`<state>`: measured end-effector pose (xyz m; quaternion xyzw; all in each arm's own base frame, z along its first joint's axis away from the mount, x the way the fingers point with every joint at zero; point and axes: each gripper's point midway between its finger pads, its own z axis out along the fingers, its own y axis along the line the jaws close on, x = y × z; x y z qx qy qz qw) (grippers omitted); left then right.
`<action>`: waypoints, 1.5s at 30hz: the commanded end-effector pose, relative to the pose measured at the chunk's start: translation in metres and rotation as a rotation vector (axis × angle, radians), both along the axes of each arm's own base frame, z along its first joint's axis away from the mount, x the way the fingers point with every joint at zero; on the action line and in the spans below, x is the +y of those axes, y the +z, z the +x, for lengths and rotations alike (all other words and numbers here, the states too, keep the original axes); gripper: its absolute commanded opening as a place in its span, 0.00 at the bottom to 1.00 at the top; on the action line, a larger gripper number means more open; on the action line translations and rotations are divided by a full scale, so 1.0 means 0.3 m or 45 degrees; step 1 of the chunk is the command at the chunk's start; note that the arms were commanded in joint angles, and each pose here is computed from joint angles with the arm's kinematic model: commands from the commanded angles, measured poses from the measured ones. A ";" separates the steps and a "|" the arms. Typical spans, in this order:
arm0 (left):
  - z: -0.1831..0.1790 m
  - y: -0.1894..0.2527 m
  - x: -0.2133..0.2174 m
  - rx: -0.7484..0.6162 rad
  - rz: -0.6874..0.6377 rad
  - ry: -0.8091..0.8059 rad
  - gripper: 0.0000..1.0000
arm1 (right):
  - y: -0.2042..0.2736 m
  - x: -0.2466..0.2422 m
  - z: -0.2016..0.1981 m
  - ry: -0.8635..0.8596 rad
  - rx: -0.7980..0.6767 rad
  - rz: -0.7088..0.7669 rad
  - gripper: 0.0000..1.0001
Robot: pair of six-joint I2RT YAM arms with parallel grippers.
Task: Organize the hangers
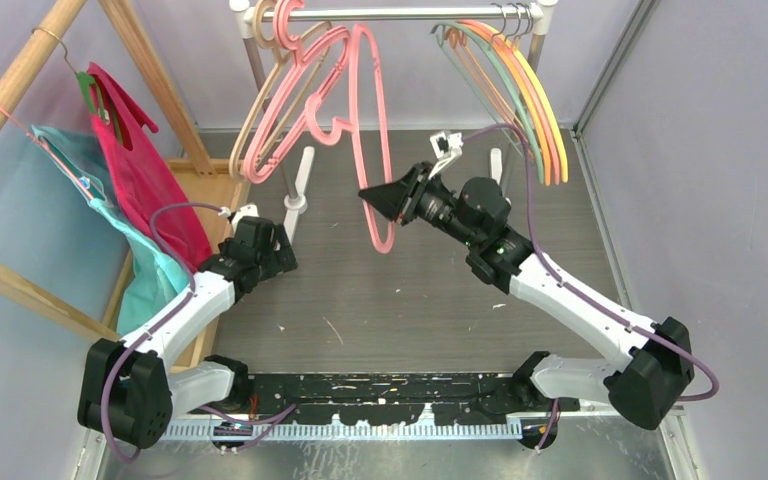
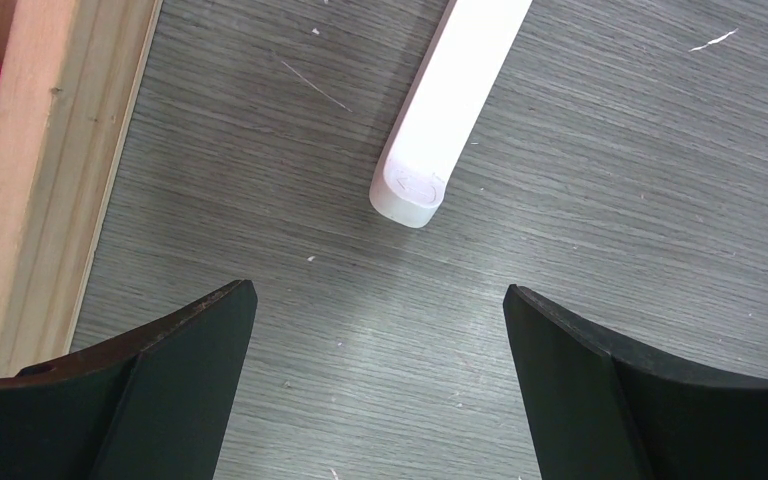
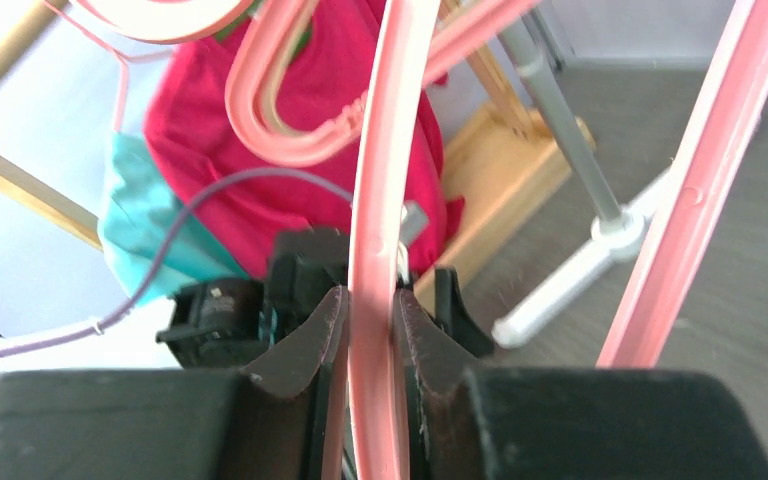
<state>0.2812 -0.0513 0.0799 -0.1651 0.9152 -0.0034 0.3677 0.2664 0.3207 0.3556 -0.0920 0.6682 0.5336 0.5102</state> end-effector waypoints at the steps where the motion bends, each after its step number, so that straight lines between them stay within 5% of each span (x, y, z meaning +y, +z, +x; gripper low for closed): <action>1: 0.035 0.049 -0.005 -0.064 -0.020 0.006 0.98 | 0.261 -0.004 0.025 0.027 -0.207 0.189 0.01; 18: 0.037 0.013 -0.001 -0.039 0.000 0.003 0.98 | 0.457 0.004 0.280 0.014 -0.241 0.469 0.01; 39: 0.026 0.002 0.003 -0.029 0.009 0.002 0.98 | 0.270 0.024 0.499 -0.186 -0.010 0.516 0.01; 45: 0.025 0.003 0.002 -0.032 0.004 0.000 0.98 | 0.234 0.012 0.497 -0.195 0.006 0.486 0.25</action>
